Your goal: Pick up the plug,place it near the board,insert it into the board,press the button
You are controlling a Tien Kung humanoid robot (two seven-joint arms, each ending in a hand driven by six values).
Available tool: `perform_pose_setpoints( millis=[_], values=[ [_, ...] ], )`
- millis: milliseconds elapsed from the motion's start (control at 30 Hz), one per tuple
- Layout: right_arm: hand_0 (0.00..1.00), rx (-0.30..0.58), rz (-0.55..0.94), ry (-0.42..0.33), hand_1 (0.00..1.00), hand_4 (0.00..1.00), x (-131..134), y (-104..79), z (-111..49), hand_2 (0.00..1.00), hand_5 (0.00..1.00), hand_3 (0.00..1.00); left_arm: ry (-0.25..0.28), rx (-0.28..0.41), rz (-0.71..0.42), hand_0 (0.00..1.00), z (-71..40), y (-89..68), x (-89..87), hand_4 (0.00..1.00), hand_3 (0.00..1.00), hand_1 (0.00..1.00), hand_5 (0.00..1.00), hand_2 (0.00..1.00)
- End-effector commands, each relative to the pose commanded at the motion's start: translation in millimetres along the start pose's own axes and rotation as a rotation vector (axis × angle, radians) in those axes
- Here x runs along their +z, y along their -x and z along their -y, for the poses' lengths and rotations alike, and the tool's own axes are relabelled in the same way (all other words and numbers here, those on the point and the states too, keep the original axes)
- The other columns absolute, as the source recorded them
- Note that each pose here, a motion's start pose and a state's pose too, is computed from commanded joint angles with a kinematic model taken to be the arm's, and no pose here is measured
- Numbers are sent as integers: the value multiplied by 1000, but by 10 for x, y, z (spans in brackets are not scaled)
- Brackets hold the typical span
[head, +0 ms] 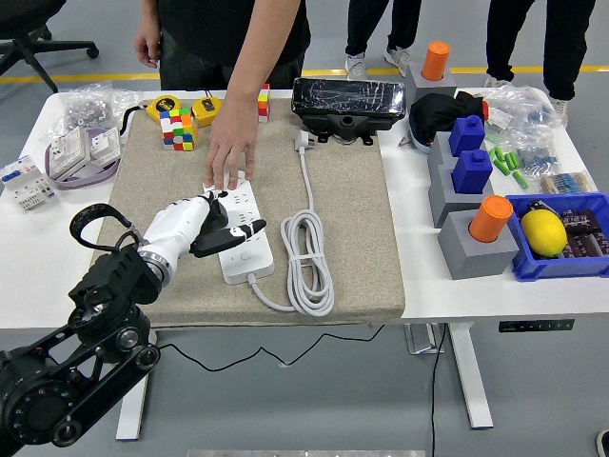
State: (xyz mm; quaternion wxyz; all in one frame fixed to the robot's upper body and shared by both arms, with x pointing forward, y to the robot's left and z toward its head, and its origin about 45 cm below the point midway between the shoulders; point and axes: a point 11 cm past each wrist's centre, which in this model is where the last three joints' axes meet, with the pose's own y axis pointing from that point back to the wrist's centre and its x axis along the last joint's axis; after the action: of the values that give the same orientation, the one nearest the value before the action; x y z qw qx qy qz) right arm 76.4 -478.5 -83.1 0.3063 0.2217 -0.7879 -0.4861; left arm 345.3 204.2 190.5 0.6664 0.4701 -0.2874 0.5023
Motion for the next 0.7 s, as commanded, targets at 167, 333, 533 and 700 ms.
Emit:
perform_pose_setpoints(
  millis=[167,333,533,700],
  values=[
    [770,2,0,-1,745,998,-7,-3,0,744,998,768,10,-6,17,982,11,-9,31,998,941,954,998,938],
    [770,3,1,1,746,998,4,-4,0,744,998,767,2,-11,20,983,12,5,4,998,941,953,998,939],
    [770,6,1,4,746,998,16,-15,2,744,998,767,-26,-8,23,981,6,13,-97,998,941,954,998,938],
    [770,7,2,5,745,998,26,-19,3,743,998,767,-50,-19,24,981,-8,56,-188,998,941,954,998,937]
  ],
)
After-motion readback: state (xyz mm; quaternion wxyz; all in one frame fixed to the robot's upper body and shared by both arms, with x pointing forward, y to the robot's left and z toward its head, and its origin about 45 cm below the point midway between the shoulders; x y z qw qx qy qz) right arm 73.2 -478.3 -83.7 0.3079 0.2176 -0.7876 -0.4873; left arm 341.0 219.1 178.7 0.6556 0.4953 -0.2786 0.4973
